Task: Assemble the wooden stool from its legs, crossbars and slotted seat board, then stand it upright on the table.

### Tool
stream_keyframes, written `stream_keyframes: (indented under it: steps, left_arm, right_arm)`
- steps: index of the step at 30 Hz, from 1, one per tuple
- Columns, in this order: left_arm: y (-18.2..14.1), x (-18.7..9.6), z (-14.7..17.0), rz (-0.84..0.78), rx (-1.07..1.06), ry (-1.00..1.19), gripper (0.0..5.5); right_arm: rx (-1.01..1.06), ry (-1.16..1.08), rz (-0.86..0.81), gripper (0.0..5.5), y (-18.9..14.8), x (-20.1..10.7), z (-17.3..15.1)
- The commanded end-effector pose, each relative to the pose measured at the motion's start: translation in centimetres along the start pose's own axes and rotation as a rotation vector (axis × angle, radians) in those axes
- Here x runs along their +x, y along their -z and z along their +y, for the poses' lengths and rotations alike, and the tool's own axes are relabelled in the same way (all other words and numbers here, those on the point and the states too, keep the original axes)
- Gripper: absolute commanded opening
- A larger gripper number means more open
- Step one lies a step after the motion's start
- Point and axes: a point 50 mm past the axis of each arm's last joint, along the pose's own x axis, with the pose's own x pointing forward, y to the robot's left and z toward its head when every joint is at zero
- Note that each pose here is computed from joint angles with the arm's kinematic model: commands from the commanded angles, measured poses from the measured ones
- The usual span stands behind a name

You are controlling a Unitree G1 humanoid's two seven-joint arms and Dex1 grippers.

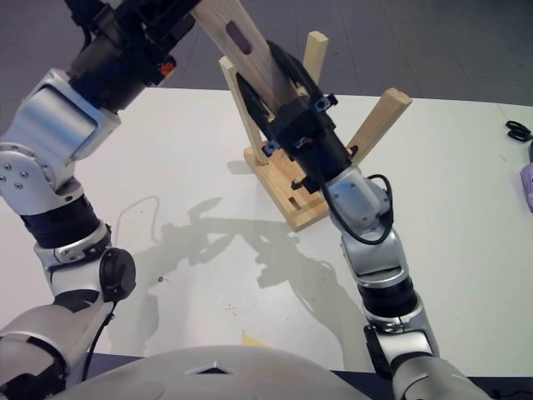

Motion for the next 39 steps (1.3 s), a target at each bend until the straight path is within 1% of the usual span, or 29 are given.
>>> stream_keyframes:
  steps: [1, 3, 7, 10, 11, 12, 16, 21, 22, 26, 27, 29, 32, 35, 37, 39]
  left_arm:
    - [-1.0, 0.0, -0.8, -0.011, 0.048, 0.021, 4.62]
    - [-1.0, -0.4, -0.6, 0.005, 0.060, 0.017, 4.19]
    - [-0.9, -0.8, -0.1, 0.033, 0.063, 0.003, 3.54]
    - [-1.0, -0.6, -0.2, 0.038, 0.061, 0.018, 2.94]
    - [-0.9, -0.5, -0.3, 0.042, 0.063, 0.026, 2.91]
    - [-0.9, -0.4, -0.4, 0.044, 0.063, 0.030, 2.66]
    - [-1.2, -0.1, -0.8, 0.037, 0.067, 0.051, 2.11]
    - [-1.2, 0.2, -1.5, 0.027, 0.061, 0.089, 1.26]
    - [-1.2, 0.2, -1.6, 0.027, 0.062, 0.092, 1.16]
    - [-1.2, 0.4, -1.8, 0.014, 0.072, 0.092, 1.14]
    - [-1.4, 0.4, -1.6, -0.010, 0.075, 0.072, 1.14]
    - [-2.1, 0.4, -1.1, -0.058, 0.101, 0.013, 1.04]
    - [-3.6, 0.2, 0.1, -0.145, 0.137, -0.105, 1.04]
    - [-4.9, 0.1, 0.6, -0.220, 0.174, -0.161, 1.04]
    - [-6.3, -0.3, 0.4, -0.290, 0.212, -0.181, 1.04]
    - [-8.4, -1.1, 0.3, -0.384, 0.254, -0.202, 1.04]
  right_arm:
    - [0.031, 0.001, 0.010, 2.14, -0.1, -0.3, 0.8]
    - [0.038, 0.009, 0.012, 2.14, -0.1, -0.3, 0.8]
    - [0.042, 0.026, 0.020, 2.14, -0.1, -0.4, 0.8]
    - [0.032, 0.025, 0.023, 2.14, 0.0, -0.4, 0.9]
    - [0.032, 0.028, 0.024, 2.14, 0.1, -0.5, 0.9]
    - [0.031, 0.030, 0.025, 2.14, 0.1, -0.5, 0.8]
    - [0.021, 0.031, 0.026, 2.14, 0.2, -0.5, 0.6]
    - [0.017, 0.035, 0.028, 2.14, 0.3, -0.5, 0.6]
    - [0.017, 0.034, 0.027, 2.14, 0.3, -0.5, 0.6]
    - [0.001, 0.034, 0.043, 2.14, 0.6, -0.5, 0.6]
    - [-0.010, 0.039, 0.059, 2.51, 0.8, -0.6, 0.5]
    - [-0.018, 0.050, 0.078, 2.78, 1.1, -0.8, 0.4]
    - [-0.018, 0.066, 0.097, 3.21, 1.4, -0.9, 0.1]
    - [-0.028, 0.081, 0.110, 3.70, 1.6, -1.2, -0.3]
    - [-0.023, 0.103, 0.109, 4.04, 1.6, -1.0, -0.9]
    - [-0.006, 0.158, 0.119, 4.39, 1.7, -0.9, -2.2]
